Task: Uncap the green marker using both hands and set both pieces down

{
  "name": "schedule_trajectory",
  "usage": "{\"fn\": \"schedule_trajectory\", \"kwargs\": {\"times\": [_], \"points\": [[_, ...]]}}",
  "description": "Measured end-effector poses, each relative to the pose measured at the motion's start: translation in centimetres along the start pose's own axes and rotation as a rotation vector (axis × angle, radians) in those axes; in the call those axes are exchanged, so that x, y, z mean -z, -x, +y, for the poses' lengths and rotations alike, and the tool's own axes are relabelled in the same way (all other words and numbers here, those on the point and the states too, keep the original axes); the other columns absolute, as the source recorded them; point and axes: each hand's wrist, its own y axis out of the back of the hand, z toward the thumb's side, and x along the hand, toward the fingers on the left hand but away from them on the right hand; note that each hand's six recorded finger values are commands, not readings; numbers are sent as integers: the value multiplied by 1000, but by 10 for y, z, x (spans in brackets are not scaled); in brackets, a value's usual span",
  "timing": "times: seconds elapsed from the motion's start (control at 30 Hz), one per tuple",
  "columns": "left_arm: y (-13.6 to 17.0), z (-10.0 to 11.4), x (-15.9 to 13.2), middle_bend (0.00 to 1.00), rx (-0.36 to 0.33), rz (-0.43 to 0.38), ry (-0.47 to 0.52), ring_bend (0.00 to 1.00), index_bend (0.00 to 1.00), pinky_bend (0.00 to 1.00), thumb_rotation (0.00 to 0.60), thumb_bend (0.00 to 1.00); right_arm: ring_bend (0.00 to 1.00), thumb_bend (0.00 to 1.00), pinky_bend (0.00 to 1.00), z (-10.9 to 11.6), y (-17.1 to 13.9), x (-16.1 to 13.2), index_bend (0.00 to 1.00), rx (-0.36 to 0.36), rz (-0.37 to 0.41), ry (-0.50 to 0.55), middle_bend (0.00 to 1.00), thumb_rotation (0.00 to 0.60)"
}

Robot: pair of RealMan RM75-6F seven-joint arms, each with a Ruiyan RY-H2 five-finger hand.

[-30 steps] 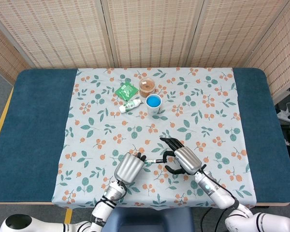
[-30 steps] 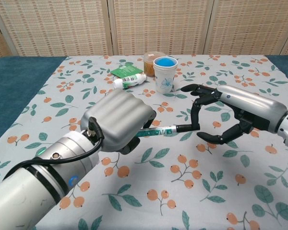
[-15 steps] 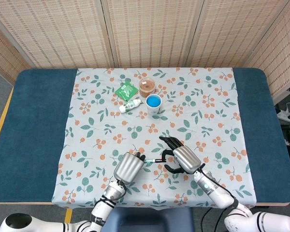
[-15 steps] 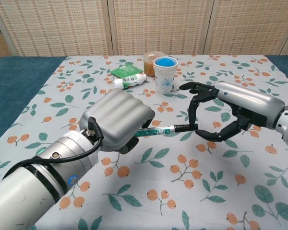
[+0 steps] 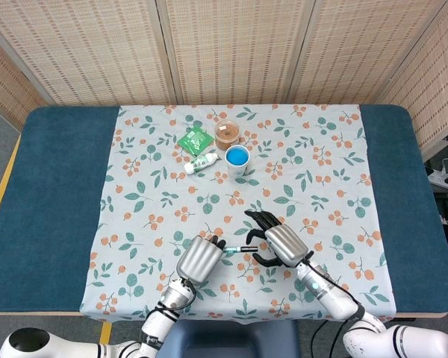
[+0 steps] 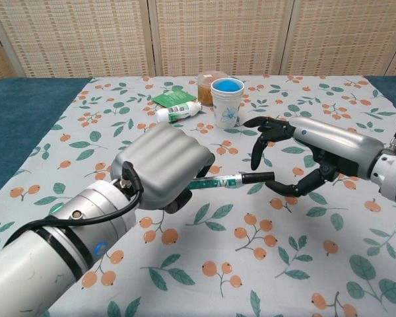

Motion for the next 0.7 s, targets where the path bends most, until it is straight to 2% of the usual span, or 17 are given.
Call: {"fn": "schedule_trajectory", "kwargs": {"times": [0.7], "points": [[2,1,1,842,0,-4,12,930,745,1000,600,427,0,293,0,-5,3,-3,544,1,3,12,0,600]]}}
